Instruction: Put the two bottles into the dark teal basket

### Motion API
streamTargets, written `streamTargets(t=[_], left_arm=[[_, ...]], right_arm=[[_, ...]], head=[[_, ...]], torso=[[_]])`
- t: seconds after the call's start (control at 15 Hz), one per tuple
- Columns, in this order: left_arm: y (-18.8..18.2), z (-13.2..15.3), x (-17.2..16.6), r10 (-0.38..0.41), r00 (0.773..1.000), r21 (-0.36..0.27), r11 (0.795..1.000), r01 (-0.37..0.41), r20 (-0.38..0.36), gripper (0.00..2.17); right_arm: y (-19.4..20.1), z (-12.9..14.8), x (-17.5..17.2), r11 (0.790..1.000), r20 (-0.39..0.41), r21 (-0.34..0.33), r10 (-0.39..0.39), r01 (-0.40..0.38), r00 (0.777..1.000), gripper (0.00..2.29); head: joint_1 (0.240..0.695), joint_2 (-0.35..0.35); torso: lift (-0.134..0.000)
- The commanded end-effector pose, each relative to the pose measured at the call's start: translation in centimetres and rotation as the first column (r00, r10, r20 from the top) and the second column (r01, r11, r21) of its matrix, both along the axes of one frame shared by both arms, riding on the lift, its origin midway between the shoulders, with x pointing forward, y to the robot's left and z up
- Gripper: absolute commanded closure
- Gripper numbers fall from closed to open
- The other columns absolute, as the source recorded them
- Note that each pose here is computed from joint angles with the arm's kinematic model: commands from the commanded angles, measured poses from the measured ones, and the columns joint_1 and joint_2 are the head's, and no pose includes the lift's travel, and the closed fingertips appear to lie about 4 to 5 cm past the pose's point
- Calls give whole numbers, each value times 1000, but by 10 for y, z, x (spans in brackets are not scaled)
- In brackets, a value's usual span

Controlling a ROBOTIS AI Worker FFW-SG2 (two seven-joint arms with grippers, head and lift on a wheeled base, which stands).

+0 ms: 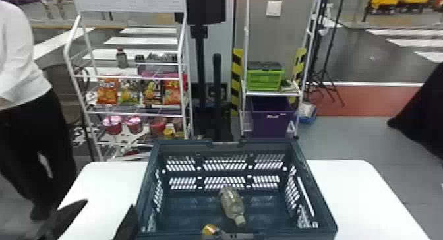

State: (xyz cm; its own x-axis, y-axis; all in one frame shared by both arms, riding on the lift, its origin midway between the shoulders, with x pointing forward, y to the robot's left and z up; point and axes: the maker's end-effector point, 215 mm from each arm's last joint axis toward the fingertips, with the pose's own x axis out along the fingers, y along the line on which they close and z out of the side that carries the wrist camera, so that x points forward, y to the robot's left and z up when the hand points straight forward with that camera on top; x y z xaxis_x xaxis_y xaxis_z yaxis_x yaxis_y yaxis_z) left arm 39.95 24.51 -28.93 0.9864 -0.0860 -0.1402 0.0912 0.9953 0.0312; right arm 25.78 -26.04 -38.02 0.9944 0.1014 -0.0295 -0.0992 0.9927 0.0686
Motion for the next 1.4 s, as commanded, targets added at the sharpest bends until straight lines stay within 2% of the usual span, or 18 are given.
streamTargets(t=[0.0,0.07,0.13,0.4,0.73,1.33], left_arm=[[19,-6,-33,80,995,-50,996,-78,55,100],[29,-4,-49,120,988,-72,991,-113,100,100],[34,-11,-64,142,984,-84,987,-134,105,100],[29,-51,-101,189,980,-118,976,-181,60,97],[-2,-89,-117,201,979,-125,972,-201,-14,83],[-7,-89,-119,208,978,-132,969,-208,-15,80]], right_arm=[[8,-1,7,1000,-39,6,20,-20,999,83],[11,1,8,1000,-38,4,26,-26,999,83],[14,3,10,1000,-36,5,31,-31,999,83],[18,7,13,999,-36,1,40,-40,999,83],[28,7,8,998,-40,-9,61,-61,997,83],[36,9,6,996,-34,1,87,-87,996,83]], head=[[499,0],[499,0],[499,0],[499,0],[499,0],[499,0]], torso=[[0],[0],[0],[0],[0],[0]])
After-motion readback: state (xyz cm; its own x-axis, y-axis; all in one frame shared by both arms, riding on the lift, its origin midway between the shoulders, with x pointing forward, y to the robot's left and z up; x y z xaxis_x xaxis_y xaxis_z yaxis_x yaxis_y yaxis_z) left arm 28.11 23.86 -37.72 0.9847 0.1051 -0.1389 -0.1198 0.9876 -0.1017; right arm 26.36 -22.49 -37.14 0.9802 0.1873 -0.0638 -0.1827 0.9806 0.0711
